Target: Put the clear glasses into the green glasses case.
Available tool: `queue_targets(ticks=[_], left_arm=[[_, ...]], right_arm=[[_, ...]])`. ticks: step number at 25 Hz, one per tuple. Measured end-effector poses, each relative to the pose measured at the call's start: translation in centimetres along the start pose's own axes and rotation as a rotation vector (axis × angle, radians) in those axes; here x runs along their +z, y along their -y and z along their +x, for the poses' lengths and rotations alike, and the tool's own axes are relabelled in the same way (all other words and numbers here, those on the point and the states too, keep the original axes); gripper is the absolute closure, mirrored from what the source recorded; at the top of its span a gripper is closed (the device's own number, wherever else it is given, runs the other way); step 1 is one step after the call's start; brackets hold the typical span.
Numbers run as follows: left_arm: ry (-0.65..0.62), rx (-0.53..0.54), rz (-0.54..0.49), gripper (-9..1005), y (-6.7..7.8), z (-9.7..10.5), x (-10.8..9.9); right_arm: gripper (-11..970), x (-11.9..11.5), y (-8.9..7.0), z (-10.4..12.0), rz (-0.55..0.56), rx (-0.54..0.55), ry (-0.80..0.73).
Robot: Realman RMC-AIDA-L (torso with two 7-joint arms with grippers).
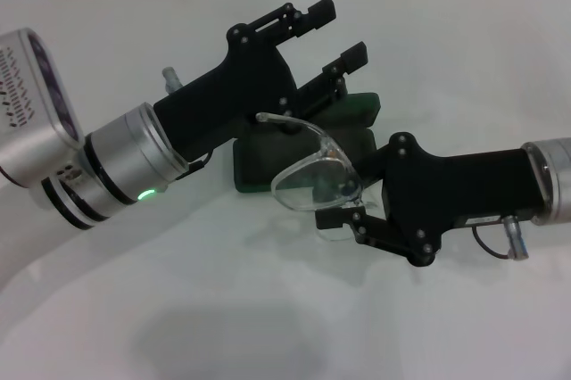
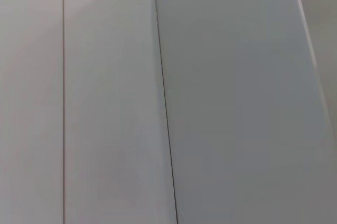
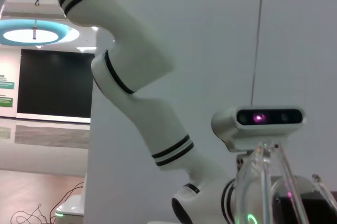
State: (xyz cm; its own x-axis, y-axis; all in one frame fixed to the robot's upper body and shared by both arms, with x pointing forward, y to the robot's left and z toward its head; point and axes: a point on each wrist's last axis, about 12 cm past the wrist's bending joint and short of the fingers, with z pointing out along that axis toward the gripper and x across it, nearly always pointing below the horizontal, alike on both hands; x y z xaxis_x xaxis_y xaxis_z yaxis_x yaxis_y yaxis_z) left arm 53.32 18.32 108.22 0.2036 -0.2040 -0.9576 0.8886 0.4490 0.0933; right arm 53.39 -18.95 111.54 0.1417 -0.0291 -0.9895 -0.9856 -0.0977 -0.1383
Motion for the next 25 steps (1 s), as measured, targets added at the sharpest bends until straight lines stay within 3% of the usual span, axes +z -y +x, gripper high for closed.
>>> queue_targets(ticks=[20,24,25], left_arm=[[-0.023,-0.003,0.01,447,0.3,0.3,-0.5],[-0.035,0.005,-0.061,447,-0.5,0.4,-1.3],[-0.044,0.0,-0.137,447,-1.3,0.4,-1.9]], right_arm=[[848,-0.2,0.5,0.3,0.055,0.047,-0.025],[849,-0.9,0.9,0.2,0.086,0.006,-0.064],[849,-1.1,1.0,0.2,0.105,-0.011,-0.084]])
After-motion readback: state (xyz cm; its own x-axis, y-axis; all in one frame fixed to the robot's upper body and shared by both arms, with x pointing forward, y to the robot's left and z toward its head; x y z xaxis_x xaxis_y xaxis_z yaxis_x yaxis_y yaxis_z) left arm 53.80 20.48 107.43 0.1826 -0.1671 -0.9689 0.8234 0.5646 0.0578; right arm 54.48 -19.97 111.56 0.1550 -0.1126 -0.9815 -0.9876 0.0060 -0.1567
